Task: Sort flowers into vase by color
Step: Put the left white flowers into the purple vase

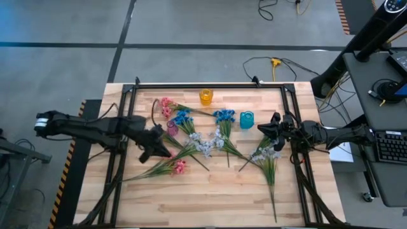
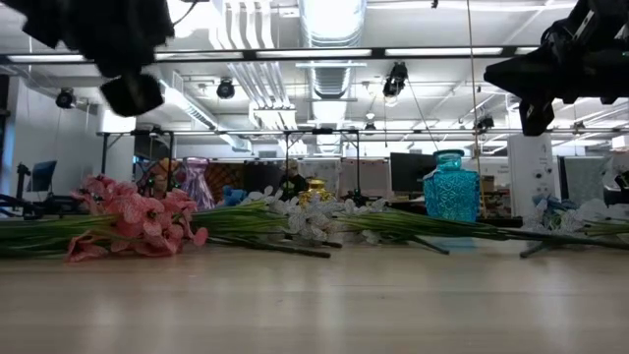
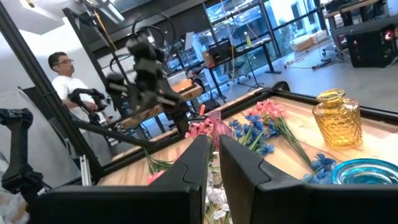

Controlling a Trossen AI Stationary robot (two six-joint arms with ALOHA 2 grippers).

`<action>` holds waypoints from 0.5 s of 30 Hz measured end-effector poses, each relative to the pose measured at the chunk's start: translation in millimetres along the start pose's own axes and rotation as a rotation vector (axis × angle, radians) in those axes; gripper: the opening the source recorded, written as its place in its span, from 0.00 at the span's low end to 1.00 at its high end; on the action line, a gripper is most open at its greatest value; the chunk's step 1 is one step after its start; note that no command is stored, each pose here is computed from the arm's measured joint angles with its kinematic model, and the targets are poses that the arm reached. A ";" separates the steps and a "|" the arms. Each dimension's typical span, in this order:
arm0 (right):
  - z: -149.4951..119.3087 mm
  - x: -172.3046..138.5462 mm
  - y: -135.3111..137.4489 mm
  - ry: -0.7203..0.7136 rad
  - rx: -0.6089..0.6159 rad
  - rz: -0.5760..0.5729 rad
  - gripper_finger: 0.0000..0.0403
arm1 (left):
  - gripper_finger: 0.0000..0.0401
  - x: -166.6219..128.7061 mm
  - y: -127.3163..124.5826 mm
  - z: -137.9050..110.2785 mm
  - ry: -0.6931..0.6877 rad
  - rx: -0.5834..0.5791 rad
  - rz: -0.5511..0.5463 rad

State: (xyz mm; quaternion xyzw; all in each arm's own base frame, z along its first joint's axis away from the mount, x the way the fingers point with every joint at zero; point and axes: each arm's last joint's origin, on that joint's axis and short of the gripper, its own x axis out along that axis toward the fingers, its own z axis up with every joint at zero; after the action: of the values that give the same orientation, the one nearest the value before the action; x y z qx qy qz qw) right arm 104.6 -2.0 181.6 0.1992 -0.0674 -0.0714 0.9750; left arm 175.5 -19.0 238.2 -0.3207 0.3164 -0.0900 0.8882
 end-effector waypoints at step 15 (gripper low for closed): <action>0.0 0.0 -2.2 -0.019 -0.011 -0.068 0.08 | 0.01 56.8 -16.2 -2.7 0.138 0.016 0.338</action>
State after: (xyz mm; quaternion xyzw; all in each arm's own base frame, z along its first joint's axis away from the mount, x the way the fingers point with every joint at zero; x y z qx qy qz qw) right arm 104.3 -4.0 180.7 0.1954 -0.0696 -0.1066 0.9724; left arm 219.0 -53.6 218.1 -0.2487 0.4254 0.0361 0.8694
